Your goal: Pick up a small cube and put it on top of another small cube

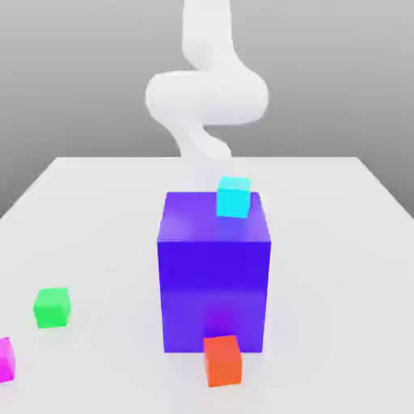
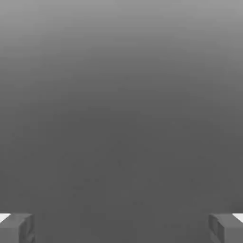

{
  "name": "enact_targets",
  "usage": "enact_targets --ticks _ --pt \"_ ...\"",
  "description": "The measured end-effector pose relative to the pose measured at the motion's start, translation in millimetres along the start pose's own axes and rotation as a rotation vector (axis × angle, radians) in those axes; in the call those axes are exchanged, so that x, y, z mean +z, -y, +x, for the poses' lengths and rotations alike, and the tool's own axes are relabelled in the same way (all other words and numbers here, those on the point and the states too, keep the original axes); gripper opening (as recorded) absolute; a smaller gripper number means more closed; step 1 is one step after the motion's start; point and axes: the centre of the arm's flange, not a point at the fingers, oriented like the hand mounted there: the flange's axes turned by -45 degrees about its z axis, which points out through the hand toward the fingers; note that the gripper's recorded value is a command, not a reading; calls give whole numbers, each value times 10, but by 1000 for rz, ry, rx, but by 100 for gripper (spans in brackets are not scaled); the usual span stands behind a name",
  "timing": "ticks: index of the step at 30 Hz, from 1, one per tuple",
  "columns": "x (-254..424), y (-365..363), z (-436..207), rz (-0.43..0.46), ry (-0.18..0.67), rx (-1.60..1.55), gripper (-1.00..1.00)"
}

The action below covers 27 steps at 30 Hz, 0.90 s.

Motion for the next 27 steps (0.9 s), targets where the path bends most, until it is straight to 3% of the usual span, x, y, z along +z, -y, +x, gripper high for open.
enact_targets --ticks 13,27 --pt "2148 -1406 -387 -139 298 462 0" --pt "3735 -3044 -2170 -397 569 962 0"
